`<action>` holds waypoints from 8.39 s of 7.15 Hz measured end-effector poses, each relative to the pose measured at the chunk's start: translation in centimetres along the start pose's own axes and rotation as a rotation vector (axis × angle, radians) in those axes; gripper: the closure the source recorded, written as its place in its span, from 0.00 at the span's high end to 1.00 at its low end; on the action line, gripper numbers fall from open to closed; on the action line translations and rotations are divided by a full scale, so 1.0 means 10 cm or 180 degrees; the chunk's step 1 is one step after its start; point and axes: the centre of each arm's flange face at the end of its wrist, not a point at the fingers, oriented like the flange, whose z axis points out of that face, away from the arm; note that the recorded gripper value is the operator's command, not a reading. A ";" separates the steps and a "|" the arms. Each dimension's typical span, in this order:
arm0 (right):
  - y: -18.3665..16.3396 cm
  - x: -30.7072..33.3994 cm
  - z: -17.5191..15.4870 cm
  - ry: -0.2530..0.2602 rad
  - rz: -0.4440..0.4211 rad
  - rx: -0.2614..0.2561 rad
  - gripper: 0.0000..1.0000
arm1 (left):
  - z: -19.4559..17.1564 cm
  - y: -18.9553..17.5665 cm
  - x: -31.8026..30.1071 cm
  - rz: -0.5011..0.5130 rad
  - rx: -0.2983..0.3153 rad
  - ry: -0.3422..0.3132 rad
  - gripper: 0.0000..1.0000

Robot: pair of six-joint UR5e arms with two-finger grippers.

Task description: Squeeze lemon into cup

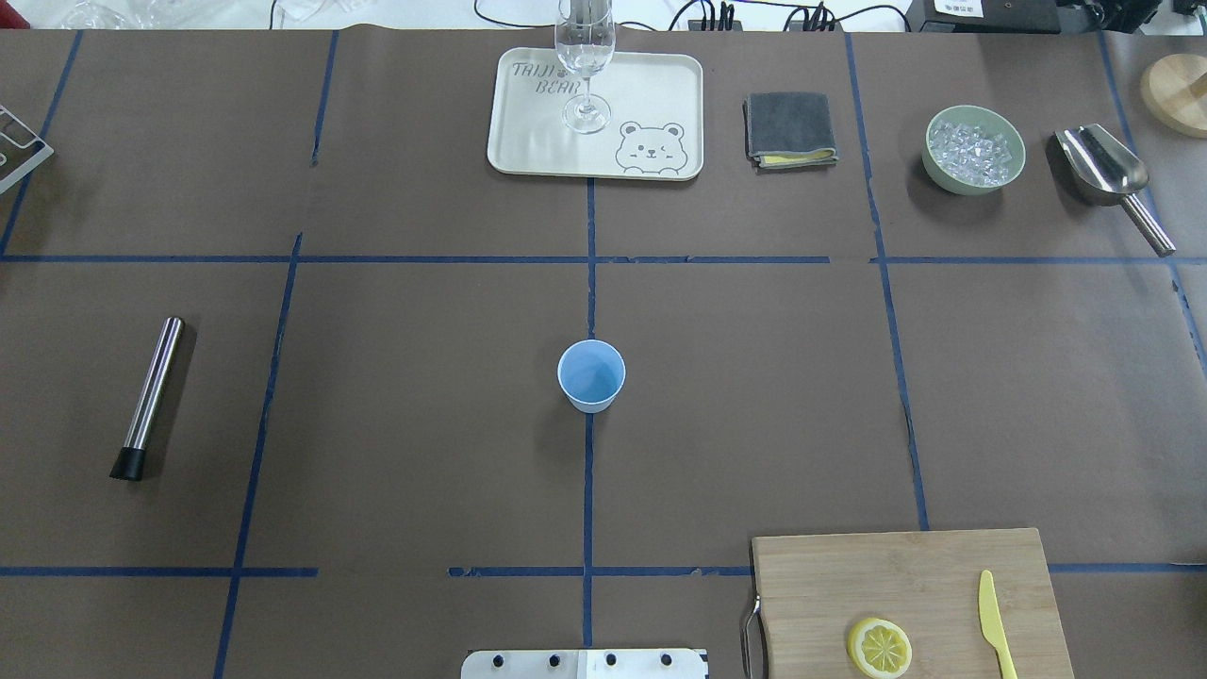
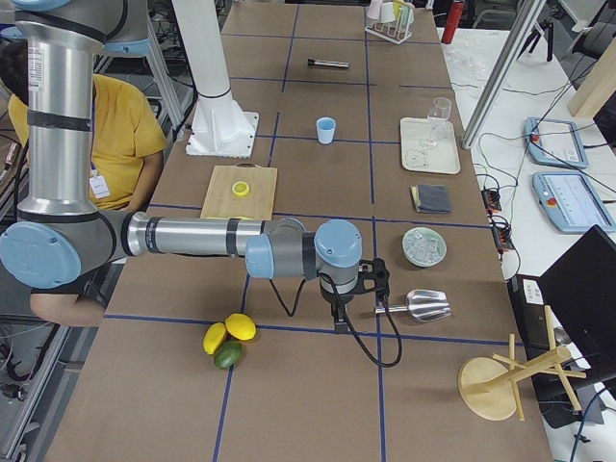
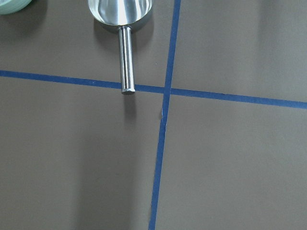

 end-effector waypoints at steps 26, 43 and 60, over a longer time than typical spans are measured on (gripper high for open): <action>2.24 -4.70 0.98 -0.0477 0.0080 -0.0303 1.00 | -0.16 -0.09 0.26 0.0239 0.0216 0.0112 1.00; 3.02 -5.19 1.53 -0.0135 0.0757 -0.0192 1.00 | -0.21 -0.08 0.29 0.0255 0.0250 0.0105 1.00; 2.87 -5.23 1.60 -0.0121 0.0839 -0.0098 0.48 | -0.22 0.07 0.31 0.0250 0.0249 0.0108 1.00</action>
